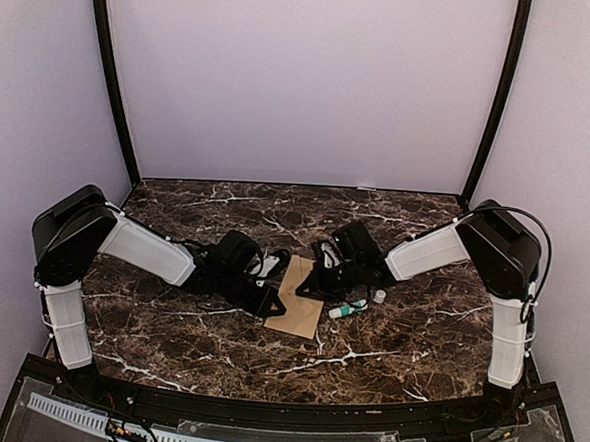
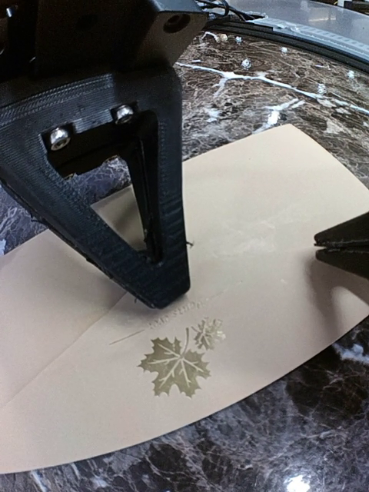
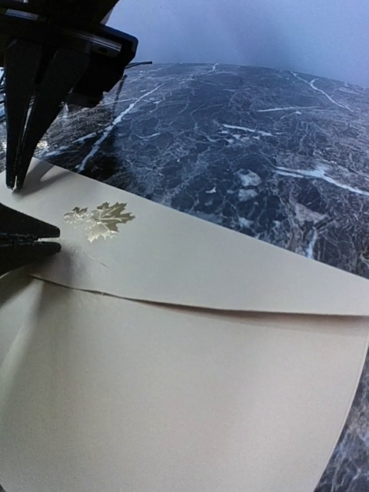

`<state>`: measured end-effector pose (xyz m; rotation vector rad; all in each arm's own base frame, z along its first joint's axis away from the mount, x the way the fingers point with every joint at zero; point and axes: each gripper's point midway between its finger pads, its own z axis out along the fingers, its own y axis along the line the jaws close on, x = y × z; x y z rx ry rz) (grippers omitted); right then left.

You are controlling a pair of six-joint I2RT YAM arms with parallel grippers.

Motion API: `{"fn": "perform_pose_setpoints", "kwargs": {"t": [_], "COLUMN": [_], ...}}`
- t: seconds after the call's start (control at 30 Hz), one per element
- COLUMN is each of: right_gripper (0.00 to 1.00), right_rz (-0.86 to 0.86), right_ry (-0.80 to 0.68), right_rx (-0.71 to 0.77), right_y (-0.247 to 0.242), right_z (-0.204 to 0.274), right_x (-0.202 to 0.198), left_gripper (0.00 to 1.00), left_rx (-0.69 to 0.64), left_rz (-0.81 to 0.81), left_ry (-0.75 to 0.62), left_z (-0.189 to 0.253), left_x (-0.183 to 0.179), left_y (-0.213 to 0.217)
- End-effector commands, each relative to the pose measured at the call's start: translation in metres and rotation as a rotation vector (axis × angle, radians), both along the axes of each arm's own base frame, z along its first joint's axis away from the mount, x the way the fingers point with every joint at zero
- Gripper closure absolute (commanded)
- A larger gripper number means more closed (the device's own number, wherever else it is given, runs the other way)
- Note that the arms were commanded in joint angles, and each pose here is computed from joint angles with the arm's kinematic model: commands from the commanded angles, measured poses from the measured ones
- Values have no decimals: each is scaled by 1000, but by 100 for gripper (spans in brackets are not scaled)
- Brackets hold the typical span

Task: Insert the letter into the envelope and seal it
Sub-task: Seal the envelope flap on the envelope.

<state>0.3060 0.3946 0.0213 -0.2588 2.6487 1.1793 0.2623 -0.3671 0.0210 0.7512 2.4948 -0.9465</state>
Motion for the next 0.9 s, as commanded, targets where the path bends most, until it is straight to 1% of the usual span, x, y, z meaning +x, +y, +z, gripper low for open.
{"fn": "perform_pose_setpoints", "kwargs": {"t": [0.0, 0.23, 0.57, 0.73, 0.87], "right_gripper": [100, 100, 100, 100, 100], "right_rz": [-49, -73, -98, -94, -88], "right_ry": [23, 16, -2, 10, 32], "right_rx": [-27, -8, -16, -18, -24], "right_y": [-1, 3, 2, 1, -9], "right_z": [-14, -18, -22, -23, -22], "right_x": [14, 31, 49, 46, 31], "left_gripper": [100, 100, 100, 100, 100], "left_rx": [88, 88, 87, 91, 95], "left_rz": [-7, -14, -16, -12, -8], "left_ry": [58, 60, 55, 52, 50], "left_z": [-27, -28, -27, -27, -27], "left_x": [-13, -14, -14, -13, -12], "left_y": [16, 16, 15, 16, 16]}}
